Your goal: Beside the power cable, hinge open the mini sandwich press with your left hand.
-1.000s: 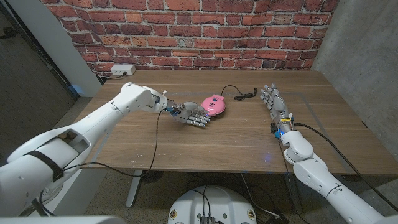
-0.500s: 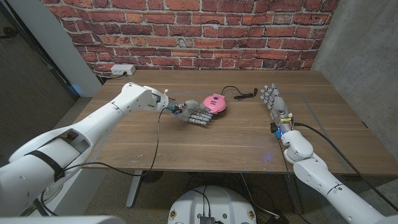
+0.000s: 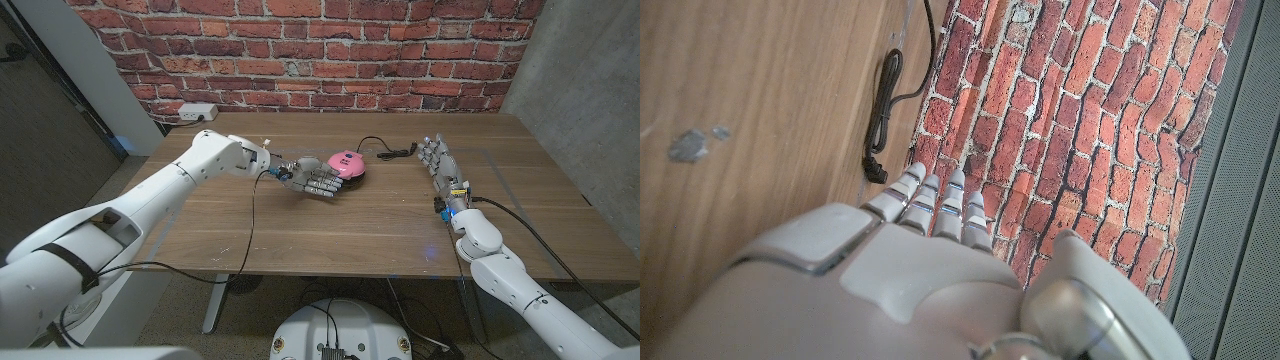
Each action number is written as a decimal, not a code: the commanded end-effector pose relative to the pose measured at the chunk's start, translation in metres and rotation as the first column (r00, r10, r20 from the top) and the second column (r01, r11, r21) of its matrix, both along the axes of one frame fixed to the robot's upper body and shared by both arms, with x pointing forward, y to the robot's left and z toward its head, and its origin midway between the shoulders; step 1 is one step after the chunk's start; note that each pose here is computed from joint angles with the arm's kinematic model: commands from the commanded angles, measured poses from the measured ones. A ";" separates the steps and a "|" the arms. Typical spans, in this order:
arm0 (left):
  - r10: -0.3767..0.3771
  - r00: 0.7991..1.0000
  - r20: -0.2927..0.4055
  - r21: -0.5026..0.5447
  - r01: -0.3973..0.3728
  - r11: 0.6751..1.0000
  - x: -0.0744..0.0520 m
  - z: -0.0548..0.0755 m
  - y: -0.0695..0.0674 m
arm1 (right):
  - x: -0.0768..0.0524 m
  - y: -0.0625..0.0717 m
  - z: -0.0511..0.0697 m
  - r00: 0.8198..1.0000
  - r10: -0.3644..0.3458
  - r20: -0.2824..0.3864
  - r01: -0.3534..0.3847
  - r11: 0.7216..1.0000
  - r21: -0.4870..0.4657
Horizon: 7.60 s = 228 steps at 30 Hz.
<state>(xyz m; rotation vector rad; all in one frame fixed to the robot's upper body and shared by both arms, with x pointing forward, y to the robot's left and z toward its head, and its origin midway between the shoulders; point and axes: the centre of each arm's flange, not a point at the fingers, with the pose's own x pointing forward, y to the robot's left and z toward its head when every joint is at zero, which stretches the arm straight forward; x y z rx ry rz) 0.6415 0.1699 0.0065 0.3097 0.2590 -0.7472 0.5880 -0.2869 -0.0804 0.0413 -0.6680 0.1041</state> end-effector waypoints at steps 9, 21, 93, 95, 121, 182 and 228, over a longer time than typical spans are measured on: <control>0.007 0.998 0.062 -0.011 -0.006 1.000 -0.007 0.015 0.001 | -0.001 0.001 0.000 1.000 0.002 0.005 -0.002 1.000 -0.005; 0.029 0.993 0.114 -0.038 -0.025 0.999 -0.008 0.026 0.003 | -0.003 0.002 0.001 1.000 0.002 0.007 -0.002 1.000 -0.010; -0.016 0.869 0.494 0.094 -0.035 0.995 0.001 0.084 -0.052 | 0.004 -0.016 -0.012 1.000 -0.023 0.003 0.023 0.999 0.023; -0.017 0.855 0.519 0.109 -0.046 0.993 0.001 0.085 -0.055 | 0.003 -0.017 -0.013 1.000 -0.024 0.002 0.024 0.999 0.023; -0.009 0.537 0.843 0.224 -0.337 0.914 -0.019 0.106 -0.086 | 0.007 -0.026 -0.015 1.000 -0.031 0.004 0.031 0.999 0.032; 0.078 0.118 0.990 0.004 -0.576 0.818 -0.100 0.110 -0.060 | -0.002 -0.020 -0.004 0.999 -0.051 0.016 0.050 0.999 0.002; 0.228 0.219 0.949 -0.163 -0.281 0.946 -0.110 0.078 0.077 | -0.050 0.078 0.013 0.992 -0.109 0.066 0.113 0.992 -0.063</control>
